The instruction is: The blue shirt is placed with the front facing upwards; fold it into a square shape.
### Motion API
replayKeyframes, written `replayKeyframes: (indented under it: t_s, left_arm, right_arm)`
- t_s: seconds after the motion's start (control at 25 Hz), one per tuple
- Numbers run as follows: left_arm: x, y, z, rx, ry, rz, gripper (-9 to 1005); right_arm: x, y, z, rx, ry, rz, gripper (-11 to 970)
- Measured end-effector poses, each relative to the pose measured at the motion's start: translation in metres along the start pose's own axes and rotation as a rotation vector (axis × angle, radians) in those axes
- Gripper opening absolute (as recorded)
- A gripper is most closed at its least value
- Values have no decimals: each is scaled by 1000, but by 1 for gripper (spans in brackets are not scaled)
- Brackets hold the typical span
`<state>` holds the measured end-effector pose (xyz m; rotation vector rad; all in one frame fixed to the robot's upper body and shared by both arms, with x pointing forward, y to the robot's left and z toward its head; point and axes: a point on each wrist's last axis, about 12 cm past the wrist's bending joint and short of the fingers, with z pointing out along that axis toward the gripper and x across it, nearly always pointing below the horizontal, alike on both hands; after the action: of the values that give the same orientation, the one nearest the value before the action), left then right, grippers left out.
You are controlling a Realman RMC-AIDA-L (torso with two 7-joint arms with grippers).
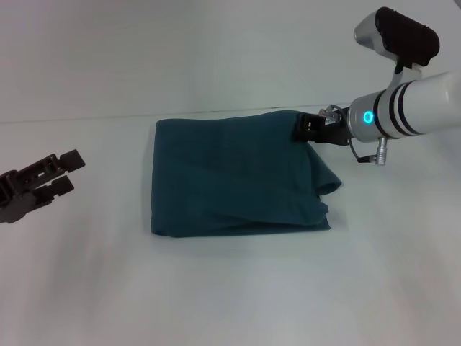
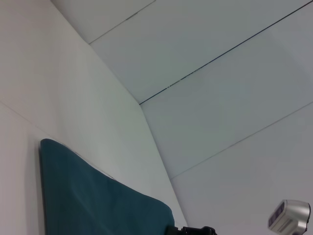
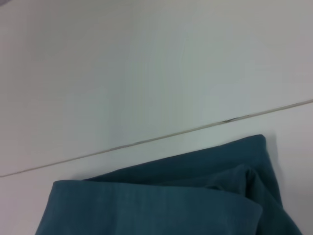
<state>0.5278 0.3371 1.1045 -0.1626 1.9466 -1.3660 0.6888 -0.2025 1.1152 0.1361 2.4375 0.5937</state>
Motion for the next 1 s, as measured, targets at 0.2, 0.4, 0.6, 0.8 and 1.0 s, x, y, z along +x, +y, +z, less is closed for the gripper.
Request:
replayKeyframes:
  t_s: [0.2, 0.4, 0.6, 0.8, 1.0]
  left_arm:
    - [0, 0, 0, -1, 0, 2, 937]
    - [1, 0, -1, -1, 0, 2, 937]
    - [1, 1, -1, -2, -1, 1, 937]
    - [1, 1, -2, -3, -4, -1, 937]
    - [1, 1, -2, -3, -3, -1, 937]
  right_arm:
    - [-4, 3, -3, -12, 1, -7, 78]
    - [-14, 8, -10, -34, 0, -30, 80]
    - [-26, 16, -14, -34, -32, -102, 82]
    - [-24, 20, -10, -9, -29, -140, 82]
    - [-18, 16, -12, -18, 11, -122, 85]
